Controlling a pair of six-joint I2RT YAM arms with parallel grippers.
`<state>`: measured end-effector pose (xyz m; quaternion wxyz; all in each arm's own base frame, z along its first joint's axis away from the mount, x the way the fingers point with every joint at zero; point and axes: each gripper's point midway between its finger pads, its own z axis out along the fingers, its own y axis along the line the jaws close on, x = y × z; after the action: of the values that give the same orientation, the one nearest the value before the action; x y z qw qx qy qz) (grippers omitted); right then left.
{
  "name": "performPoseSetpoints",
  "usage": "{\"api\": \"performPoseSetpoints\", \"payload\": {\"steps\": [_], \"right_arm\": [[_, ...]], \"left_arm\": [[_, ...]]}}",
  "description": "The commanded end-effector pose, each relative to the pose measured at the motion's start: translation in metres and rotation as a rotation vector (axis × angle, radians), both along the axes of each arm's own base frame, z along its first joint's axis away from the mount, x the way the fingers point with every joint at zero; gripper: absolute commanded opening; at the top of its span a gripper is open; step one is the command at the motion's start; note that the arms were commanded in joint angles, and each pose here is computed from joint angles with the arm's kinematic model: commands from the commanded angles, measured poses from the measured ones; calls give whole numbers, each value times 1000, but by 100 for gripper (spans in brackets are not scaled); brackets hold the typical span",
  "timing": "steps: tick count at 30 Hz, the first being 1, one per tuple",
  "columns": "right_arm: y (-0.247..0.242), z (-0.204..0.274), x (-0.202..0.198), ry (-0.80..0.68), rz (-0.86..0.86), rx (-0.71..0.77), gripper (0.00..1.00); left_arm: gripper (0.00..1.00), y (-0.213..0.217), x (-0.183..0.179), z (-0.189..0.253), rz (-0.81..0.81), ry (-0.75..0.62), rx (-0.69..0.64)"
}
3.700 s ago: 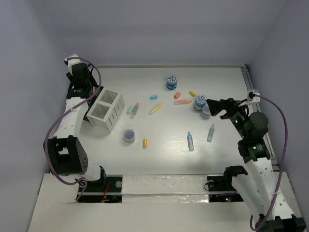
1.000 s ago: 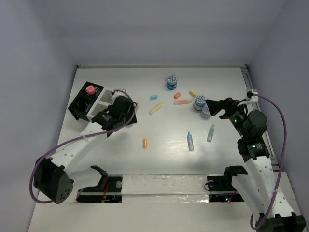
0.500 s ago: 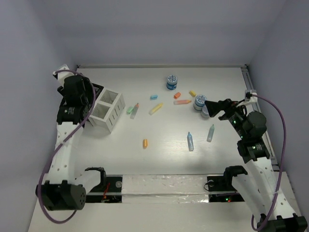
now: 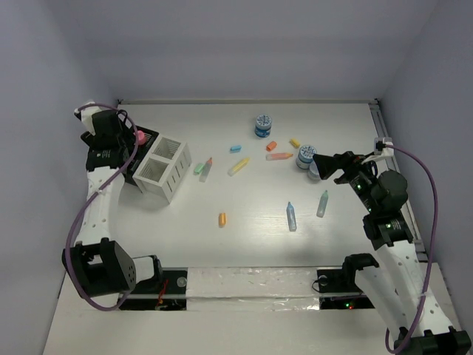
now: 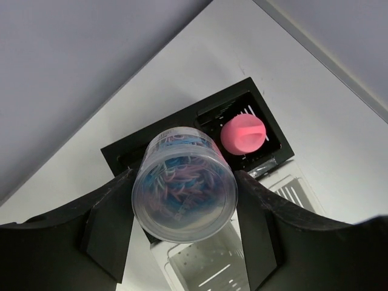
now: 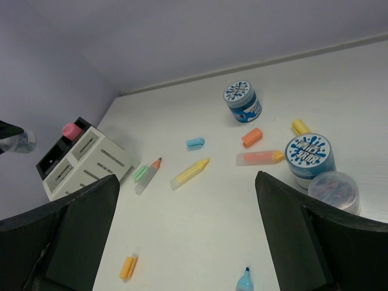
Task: Sort the stationery into containers
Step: Place the stationery in the storage box.
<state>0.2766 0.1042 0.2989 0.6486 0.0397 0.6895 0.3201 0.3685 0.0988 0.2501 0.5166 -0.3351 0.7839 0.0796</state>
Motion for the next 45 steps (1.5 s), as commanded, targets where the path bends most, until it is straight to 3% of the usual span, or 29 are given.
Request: {"api": "performPoseSetpoints", "payload": {"steps": [1, 22, 30, 35, 42, 45], "right_arm": [[0, 18, -1, -57, -3, -10, 100], [-3, 20, -1, -58, -23, -14, 100], [-4, 21, -2, -61, -24, -18, 100], [-4, 20, -1, -58, -27, -20, 100], [-5, 19, 0, -57, -33, -21, 100], [-6, 16, 2, -47, -41, -24, 100]], "left_arm": [[37, 6, 12, 5, 16, -46, 18], [46, 20, 12, -43, 70, 26, -1], [65, 18, 15, -46, 56, 34, -9], [79, 13, 18, -35, 32, 3, -18], [79, -5, 18, 9, -56, -130, -55], [80, -35, 15, 44, -160, -233, -65]]}}
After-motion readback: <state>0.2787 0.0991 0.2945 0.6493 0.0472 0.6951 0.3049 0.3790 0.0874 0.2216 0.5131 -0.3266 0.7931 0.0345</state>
